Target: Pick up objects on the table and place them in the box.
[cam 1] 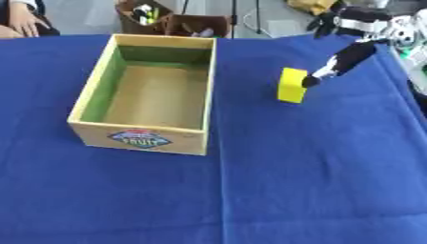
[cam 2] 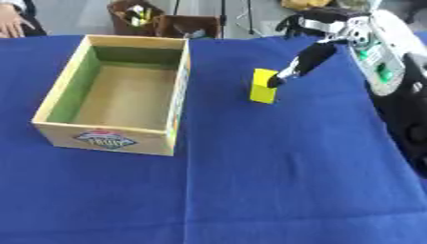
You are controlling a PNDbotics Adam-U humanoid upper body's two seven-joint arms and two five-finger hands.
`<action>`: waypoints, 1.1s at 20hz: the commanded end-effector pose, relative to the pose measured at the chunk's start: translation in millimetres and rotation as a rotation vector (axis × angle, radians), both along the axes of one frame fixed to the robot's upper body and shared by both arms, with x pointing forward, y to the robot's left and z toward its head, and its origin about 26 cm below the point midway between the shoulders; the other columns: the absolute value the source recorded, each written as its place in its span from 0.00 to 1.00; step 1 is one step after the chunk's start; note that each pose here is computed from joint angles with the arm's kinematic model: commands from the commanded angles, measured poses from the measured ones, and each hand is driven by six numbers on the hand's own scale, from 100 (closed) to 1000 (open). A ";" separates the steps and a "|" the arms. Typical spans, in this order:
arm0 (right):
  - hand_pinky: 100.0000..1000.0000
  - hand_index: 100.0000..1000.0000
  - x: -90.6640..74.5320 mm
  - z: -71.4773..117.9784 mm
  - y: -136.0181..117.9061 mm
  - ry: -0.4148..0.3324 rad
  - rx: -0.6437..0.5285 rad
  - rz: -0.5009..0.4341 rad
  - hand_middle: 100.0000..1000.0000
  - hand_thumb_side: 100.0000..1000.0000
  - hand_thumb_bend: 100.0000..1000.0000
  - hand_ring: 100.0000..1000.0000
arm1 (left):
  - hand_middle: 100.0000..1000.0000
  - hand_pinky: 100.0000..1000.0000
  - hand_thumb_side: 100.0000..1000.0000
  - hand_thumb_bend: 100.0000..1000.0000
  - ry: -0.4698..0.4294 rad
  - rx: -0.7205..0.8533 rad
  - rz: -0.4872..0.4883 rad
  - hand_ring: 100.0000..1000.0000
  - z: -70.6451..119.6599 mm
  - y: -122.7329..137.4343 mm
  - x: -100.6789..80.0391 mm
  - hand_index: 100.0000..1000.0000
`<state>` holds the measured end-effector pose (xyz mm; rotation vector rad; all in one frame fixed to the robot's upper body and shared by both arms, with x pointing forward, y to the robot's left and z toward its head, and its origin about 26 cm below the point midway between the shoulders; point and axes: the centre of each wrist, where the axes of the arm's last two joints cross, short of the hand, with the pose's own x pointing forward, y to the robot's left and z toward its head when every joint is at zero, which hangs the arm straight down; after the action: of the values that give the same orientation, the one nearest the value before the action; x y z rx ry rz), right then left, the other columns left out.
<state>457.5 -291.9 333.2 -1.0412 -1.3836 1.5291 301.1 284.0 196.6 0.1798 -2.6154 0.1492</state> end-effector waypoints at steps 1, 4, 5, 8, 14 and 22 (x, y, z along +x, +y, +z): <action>0.81 0.93 -2.0 6.8 1.0 -0.029 -0.016 -0.024 0.74 0.53 0.82 0.85 | 0.61 0.43 1.00 0.05 -0.025 0.013 -0.002 0.54 7.3 -1.6 -1.8 0.79; 0.81 0.93 -0.5 1.7 5.9 -0.030 -0.023 -0.029 0.74 0.52 0.82 0.85 | 0.61 0.43 1.00 0.05 -0.024 0.012 -0.002 0.54 7.3 -1.9 -1.8 0.79; 0.81 0.93 -0.1 0.5 7.3 -0.030 -0.023 -0.029 0.74 0.52 0.82 0.85 | 0.61 0.43 1.00 0.05 -0.024 0.012 -0.002 0.54 7.3 -1.9 -1.8 0.79; 0.81 0.93 0.6 -1.6 9.6 -0.027 -0.027 -0.027 0.74 0.51 0.82 0.85 | 0.61 0.43 1.00 0.05 -0.024 0.013 -0.001 0.54 7.2 -1.9 -1.8 0.79; 0.82 0.94 3.0 -9.1 13.2 -0.011 -0.052 -0.035 0.77 0.49 0.82 0.86 | 0.61 0.43 1.00 0.04 -0.023 0.015 -0.002 0.54 7.1 -2.3 -1.7 0.79; 0.82 0.94 4.8 -17.5 12.6 -0.017 -0.103 -0.053 0.77 0.46 0.82 0.86 | 0.61 0.43 1.00 0.04 -0.018 0.015 -0.005 0.54 6.2 -3.0 -1.8 0.79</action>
<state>464.7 -276.4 304.5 -1.1045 -1.2816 1.5769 301.5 281.6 195.8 0.1792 -2.6098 0.1468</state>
